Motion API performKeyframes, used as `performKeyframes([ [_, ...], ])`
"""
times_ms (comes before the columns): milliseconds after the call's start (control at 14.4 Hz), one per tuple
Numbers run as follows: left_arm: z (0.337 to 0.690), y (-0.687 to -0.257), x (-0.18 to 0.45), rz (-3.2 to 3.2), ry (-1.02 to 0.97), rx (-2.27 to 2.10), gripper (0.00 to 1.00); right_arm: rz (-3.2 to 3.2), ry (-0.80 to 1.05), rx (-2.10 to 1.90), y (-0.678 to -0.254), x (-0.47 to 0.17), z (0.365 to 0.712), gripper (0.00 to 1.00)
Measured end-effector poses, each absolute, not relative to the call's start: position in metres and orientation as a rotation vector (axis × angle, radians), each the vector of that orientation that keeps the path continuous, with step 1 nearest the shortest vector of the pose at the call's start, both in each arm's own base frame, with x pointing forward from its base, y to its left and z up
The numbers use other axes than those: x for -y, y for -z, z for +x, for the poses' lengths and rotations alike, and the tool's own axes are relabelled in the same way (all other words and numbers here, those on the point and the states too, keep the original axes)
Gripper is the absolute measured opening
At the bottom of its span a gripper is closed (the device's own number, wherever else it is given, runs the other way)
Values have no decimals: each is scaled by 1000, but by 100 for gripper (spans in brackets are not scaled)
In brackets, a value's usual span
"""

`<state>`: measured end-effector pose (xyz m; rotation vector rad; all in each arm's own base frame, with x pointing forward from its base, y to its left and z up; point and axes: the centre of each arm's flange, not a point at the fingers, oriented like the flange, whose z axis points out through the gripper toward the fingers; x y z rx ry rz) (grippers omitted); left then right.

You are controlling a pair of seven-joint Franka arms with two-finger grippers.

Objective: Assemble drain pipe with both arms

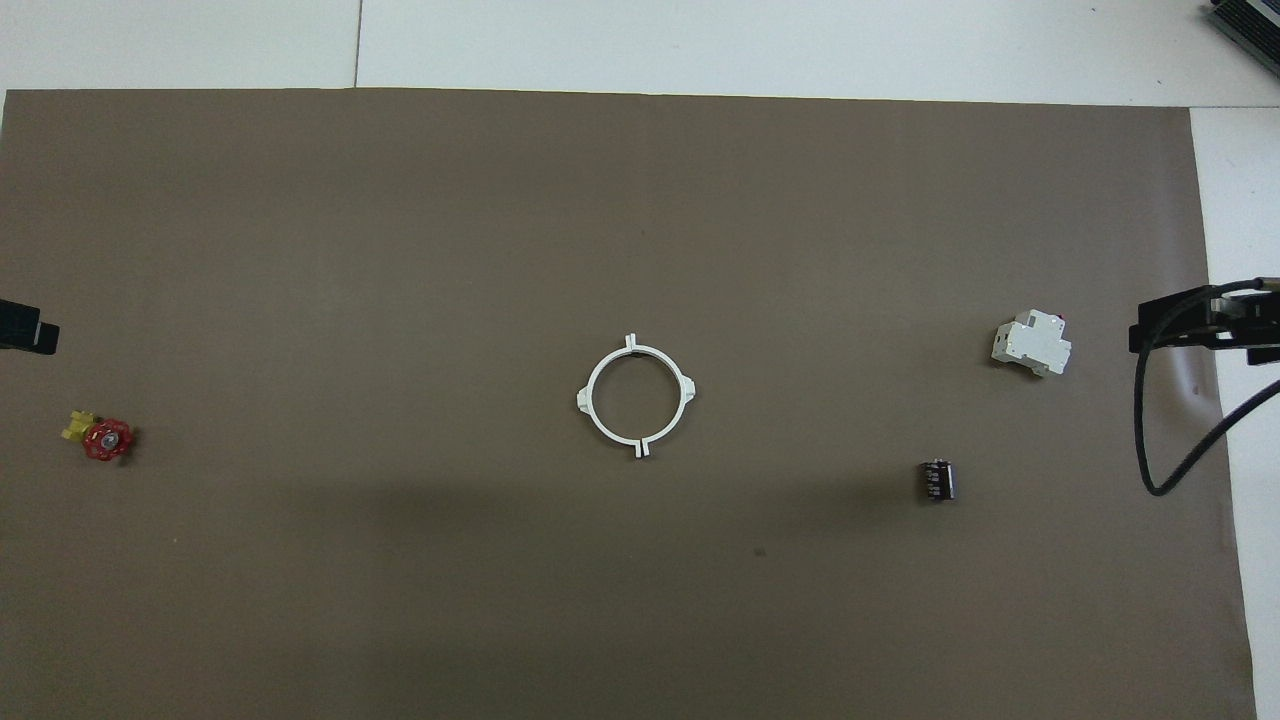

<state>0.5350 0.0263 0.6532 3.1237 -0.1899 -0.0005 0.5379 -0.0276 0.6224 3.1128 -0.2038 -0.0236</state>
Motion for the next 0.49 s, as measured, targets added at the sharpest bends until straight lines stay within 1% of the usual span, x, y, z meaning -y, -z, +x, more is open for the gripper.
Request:
performKeyframes([
  [486, 531, -654, -21, 3122, 8, 191, 100, 3113, 24, 204, -622, 28, 538, 100],
])
